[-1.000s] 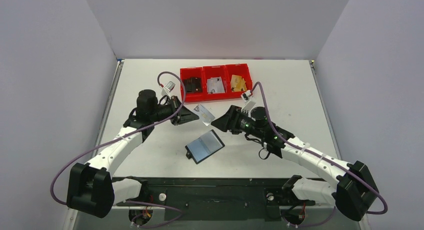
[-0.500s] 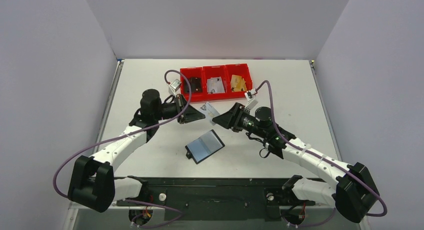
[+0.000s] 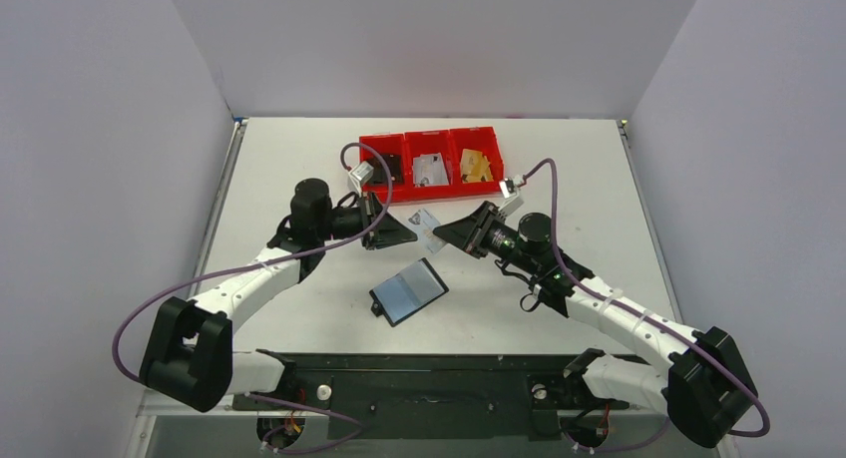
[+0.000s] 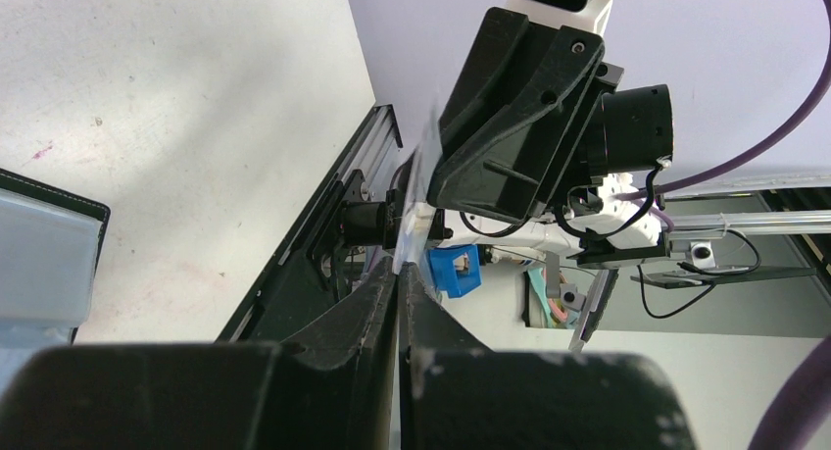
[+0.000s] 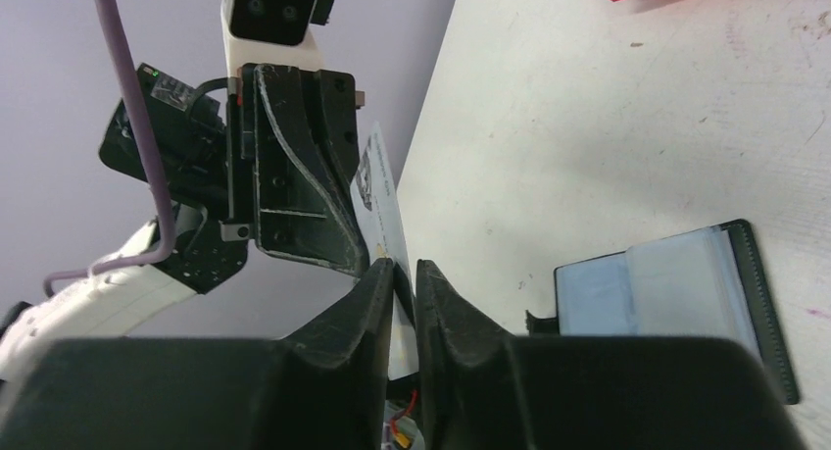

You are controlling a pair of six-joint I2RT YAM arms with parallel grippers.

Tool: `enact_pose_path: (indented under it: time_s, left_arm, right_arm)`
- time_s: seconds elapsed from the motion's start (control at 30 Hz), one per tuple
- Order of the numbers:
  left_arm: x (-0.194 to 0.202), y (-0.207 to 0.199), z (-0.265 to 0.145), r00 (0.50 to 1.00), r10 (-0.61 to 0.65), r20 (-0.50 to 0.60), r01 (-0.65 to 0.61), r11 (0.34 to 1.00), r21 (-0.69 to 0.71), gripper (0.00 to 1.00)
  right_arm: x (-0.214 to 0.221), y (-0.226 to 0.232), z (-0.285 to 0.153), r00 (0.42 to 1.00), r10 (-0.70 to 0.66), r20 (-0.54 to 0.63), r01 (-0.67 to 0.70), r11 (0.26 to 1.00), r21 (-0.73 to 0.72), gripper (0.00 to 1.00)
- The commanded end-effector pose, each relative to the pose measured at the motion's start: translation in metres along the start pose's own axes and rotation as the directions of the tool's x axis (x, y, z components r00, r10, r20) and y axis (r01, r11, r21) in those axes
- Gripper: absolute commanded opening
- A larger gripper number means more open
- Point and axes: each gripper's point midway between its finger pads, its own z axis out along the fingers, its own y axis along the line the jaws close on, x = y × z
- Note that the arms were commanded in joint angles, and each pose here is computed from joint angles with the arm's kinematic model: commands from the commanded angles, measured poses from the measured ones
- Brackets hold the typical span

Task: Take the credit cards out of the card holder
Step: Place the credit card in the storage box.

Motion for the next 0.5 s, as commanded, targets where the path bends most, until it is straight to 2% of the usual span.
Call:
enact_pose_path:
  time_s: [0.0,0.03,0.13,0.27,0.3,0.47]
  left_arm:
    - [-0.0039,-0.0181,0.0035,0.998,0.065,-0.008,-0.064,0.996,0.054,0.0]
    - [-0.0039,-0.0187,0.004,0.998,0.067,-0.008,-0.066,0.996,0.054,0.0]
    - [-0.004,-0.016,0.0051,0.998,0.065,-0.012,-0.065,0.997,0.035,0.0]
    - [-0.0049,-0.0139,0.0052,0.998,0.067,-0.01,-0.067,0.998,0.018,0.16]
    - [-0.0048,-0.0131,0.005,0.998,0.068,-0.009,-0.068,0.998,0.013,0.23]
    - [-0.0068,-0.0089,0.0045,0.997,0.072,0.0,-0.072,0.997,-0.021,0.37]
  right_arm:
    - [-0.0106,0.0186,-0.0036,0.999,-0.009,0.036,0.012,0.997,-0.078,0.06]
    - [-0.0103,0.018,-0.0034,0.999,-0.007,0.035,0.009,0.997,-0.076,0.0]
    - [-0.0091,0.0154,-0.0027,1.0,-0.001,0.031,0.003,0.998,-0.069,0.0]
    - [-0.0109,0.0135,-0.0029,0.999,0.001,0.037,0.001,0.998,-0.058,0.0]
    - [-0.0119,0.0132,-0.0028,0.999,0.001,0.04,0.002,0.998,-0.055,0.0]
    - [-0.0137,0.0099,-0.0028,0.999,0.003,0.047,-0.002,0.999,-0.035,0.0]
